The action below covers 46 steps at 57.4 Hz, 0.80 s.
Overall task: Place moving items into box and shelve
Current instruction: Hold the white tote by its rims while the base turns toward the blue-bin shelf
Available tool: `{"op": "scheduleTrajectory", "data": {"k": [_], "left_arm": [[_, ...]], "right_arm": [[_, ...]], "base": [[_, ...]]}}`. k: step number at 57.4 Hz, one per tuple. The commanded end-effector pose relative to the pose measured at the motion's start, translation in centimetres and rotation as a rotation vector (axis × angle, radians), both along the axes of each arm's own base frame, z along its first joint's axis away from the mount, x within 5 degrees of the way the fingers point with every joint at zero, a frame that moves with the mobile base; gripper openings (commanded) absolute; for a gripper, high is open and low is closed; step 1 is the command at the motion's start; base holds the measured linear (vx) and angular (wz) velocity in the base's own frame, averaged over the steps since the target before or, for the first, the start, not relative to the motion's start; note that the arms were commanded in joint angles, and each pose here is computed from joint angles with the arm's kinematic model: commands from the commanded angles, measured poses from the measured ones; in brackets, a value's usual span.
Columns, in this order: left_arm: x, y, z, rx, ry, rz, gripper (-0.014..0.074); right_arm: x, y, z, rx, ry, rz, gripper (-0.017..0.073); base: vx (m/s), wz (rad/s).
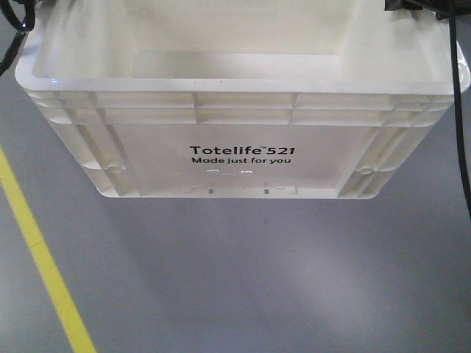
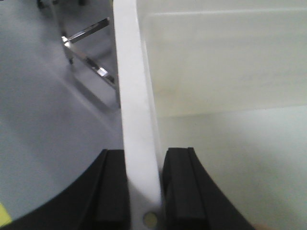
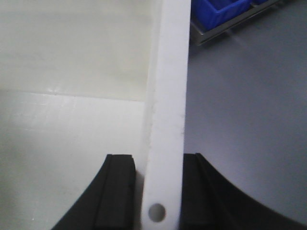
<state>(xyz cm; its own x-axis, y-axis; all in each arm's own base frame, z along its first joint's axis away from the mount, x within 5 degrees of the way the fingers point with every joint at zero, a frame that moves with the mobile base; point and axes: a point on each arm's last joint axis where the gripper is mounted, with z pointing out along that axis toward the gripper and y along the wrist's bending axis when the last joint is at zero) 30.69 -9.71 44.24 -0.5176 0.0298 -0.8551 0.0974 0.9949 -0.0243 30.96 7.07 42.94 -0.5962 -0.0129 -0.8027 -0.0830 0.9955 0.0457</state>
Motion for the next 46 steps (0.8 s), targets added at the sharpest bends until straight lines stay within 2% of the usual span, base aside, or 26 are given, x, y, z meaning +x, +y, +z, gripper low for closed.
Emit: {"op": "scheduleTrajectory", "data": {"k": [1, 46], "left_arm": [[-1.46, 0.65, 3.98, 0.002, -0.221, -0.025, 0.0002], [-1.46, 0.65, 3.97, 0.003, -0.220, -0.024, 0.0002]], "right_arm": [[-1.14, -0.78, 4.13, -0.013, -0.240, 0.006, -0.0005], [-1.14, -0.80, 4.13, -0.016, -0.240, 0.005, -0.0005]], "base": [[0.45, -0.73], [0.37, -0.86]]}}
